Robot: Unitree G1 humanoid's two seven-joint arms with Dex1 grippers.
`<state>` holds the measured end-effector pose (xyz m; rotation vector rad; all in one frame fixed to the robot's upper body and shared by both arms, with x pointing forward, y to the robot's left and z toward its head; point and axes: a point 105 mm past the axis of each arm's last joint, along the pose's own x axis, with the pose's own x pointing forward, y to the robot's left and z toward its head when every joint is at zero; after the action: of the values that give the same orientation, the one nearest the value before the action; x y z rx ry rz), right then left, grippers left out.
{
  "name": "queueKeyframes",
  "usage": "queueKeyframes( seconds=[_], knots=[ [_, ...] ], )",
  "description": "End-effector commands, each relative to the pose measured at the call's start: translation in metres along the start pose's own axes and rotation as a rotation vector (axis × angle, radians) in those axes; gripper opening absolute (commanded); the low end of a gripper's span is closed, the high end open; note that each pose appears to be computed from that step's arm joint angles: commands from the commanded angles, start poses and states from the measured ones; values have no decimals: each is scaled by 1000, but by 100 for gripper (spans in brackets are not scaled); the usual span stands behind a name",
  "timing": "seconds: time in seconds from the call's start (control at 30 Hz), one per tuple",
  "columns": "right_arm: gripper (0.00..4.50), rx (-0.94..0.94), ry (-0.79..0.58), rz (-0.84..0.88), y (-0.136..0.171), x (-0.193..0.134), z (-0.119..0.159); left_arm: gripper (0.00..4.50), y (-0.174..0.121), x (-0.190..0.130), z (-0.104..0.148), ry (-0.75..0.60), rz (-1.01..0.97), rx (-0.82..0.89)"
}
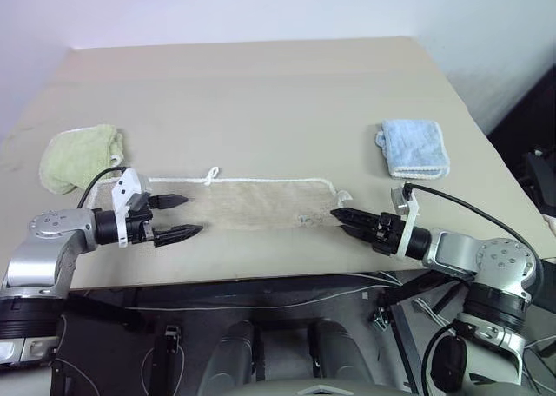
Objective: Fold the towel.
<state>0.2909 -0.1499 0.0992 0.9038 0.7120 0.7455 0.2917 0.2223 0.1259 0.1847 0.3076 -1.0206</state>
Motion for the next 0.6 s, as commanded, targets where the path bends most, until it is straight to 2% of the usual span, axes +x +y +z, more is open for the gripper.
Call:
queueKeyframes(
  seconds=[0.03,0.1,0.23,0.6],
  knots=[
    [447,-5,-15,-48,-2,0,4,450,-4,0,6,-12,-9,31],
    [447,-10,-14,-40,2,3,5,450,-5,0,5,-13,-13,26],
    [360,-22,-11,-20,9,8,5,450,-4,1,1,-3,-7,30],
    [3,-83,-1,59,32,3,0,450,-9,4,-1,10,-9,41]
  ],
)
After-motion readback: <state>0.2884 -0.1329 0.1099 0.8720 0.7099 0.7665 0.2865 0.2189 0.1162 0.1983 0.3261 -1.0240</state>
